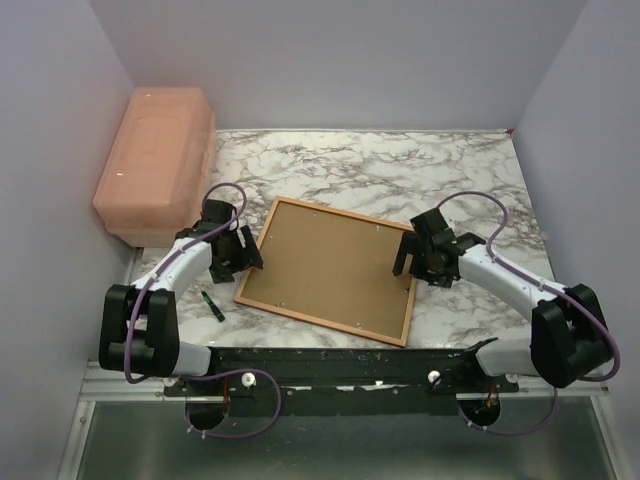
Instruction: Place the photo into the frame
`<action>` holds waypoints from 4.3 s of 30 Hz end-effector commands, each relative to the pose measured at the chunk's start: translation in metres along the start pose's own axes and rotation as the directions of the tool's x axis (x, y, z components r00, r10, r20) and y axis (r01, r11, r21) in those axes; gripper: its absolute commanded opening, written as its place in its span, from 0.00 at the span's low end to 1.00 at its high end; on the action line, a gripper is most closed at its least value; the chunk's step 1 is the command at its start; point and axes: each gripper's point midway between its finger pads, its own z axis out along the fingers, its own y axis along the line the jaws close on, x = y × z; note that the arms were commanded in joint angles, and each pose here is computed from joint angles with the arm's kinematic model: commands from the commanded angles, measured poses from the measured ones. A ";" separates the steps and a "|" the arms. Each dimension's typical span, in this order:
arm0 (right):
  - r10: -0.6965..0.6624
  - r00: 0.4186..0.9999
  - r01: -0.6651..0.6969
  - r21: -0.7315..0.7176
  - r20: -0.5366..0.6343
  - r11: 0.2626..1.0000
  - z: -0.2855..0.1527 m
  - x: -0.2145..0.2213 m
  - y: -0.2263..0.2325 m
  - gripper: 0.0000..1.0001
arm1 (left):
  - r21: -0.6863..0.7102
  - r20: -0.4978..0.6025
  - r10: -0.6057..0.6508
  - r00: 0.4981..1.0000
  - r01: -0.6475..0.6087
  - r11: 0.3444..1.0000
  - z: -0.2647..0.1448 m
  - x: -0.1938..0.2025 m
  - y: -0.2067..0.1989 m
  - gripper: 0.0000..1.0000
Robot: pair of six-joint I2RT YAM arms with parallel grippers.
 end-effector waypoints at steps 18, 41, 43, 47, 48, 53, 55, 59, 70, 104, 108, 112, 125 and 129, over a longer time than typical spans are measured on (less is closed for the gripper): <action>-0.049 0.984 0.005 -0.249 -0.171 0.969 0.015 0.007 0.066 1.00 | 0.337 -0.175 0.033 0.984 0.028 0.941 -0.004 0.122 -0.046 0.79; 0.080 0.997 -0.080 0.005 -0.005 0.997 0.015 -0.010 -0.002 0.91 | 0.375 -0.152 0.063 0.986 -0.001 0.927 -0.013 0.172 -0.034 0.79; 0.105 0.994 -0.105 -0.015 -0.014 0.994 0.017 -0.011 -0.008 0.86 | 0.376 -0.153 0.069 0.986 -0.006 0.927 -0.012 0.173 -0.035 0.79; 0.141 0.990 -0.141 -0.026 -0.034 0.990 0.020 -0.011 -0.016 0.68 | 0.367 -0.156 0.075 0.985 -0.013 0.930 -0.011 0.175 -0.035 0.79; 0.146 0.989 -0.147 -0.024 -0.035 0.989 0.020 -0.011 -0.017 0.66 | 0.365 -0.158 0.076 0.985 -0.013 0.931 -0.010 0.175 -0.034 0.79; 0.156 0.987 -0.157 -0.024 -0.040 0.987 0.020 -0.009 -0.021 0.47 | 0.365 -0.154 0.080 0.985 -0.019 0.931 -0.010 0.175 -0.035 0.79; 0.157 0.987 -0.158 -0.020 -0.043 0.987 0.019 -0.008 -0.023 0.32 | 0.363 -0.155 0.080 0.985 -0.019 0.932 -0.010 0.175 -0.034 0.79; 0.159 0.986 -0.159 0.002 -0.039 0.987 0.020 -0.007 -0.028 0.14 | 0.361 -0.154 0.080 0.985 -0.020 0.932 -0.009 0.176 -0.034 0.79; 0.125 0.991 -0.125 0.007 -0.049 0.992 0.022 -0.008 -0.028 0.05 | 0.361 -0.150 0.090 0.985 -0.030 0.932 -0.011 0.176 -0.035 0.79; 0.116 0.987 -0.131 -0.141 -0.112 0.981 0.009 0.014 -0.011 0.95 | 0.017 0.053 0.150 0.987 -0.151 0.988 0.015 0.020 -0.046 0.77; 0.110 0.986 -0.128 -0.143 -0.124 0.981 0.011 0.015 -0.010 0.94 | -0.029 0.048 0.166 0.985 -0.164 0.986 0.027 0.009 -0.046 0.71; 0.109 0.985 -0.129 -0.148 -0.135 0.981 0.013 0.019 -0.010 0.94 | -0.080 0.072 0.181 0.981 -0.176 0.981 0.028 -0.005 -0.046 0.67; 0.124 0.986 -0.137 -0.119 -0.116 0.983 0.013 0.012 -0.012 0.94 | -0.116 0.016 0.259 0.966 -0.256 0.960 0.034 -0.005 -0.057 0.64; 0.125 0.990 -0.133 -0.114 -0.069 0.985 0.005 -0.007 -0.009 0.95 | 0.018 -0.014 0.251 0.968 -0.251 0.968 0.032 0.015 -0.081 0.64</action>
